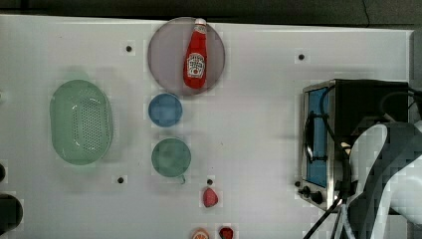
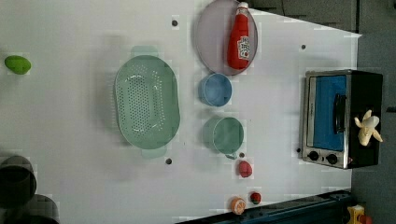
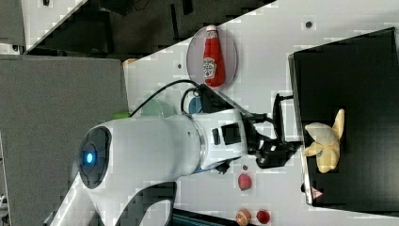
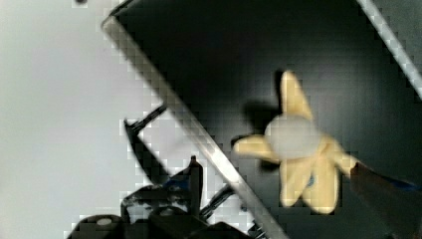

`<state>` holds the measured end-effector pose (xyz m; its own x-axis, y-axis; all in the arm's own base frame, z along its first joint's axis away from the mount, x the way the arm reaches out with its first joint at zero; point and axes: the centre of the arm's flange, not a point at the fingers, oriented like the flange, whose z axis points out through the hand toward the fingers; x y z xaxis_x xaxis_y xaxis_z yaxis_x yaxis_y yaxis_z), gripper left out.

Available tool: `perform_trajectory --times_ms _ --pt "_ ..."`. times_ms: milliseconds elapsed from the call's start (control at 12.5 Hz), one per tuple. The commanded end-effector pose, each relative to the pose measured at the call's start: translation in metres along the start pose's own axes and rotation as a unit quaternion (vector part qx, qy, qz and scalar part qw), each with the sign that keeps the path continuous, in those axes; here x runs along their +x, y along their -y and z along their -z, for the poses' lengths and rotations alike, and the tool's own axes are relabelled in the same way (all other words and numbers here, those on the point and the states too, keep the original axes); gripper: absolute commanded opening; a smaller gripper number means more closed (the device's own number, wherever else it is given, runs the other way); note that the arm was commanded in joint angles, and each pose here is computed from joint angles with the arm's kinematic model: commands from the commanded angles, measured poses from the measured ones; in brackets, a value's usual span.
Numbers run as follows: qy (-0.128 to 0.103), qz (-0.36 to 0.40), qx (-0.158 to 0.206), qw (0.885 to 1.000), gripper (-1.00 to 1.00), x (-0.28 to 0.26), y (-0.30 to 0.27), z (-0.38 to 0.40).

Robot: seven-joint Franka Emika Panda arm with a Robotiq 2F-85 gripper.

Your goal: Pick banana from table and place on oven.

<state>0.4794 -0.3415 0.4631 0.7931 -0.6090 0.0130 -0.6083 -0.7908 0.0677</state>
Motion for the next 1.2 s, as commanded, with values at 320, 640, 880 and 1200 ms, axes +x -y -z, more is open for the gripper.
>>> perform_trajectory --times_ms 320,640,880,1200 --pt "0.017 -0.085 0.041 0.995 1.0 -0.072 0.121 0.112" --pt "0.002 -0.137 0.02 0.99 1.0 -0.154 0.192 0.175" --pt "0.004 -0.153 0.008 0.988 1.0 -0.197 0.214 0.196" --pt "0.001 -0.158 0.015 0.987 1.0 -0.201 0.205 0.203"
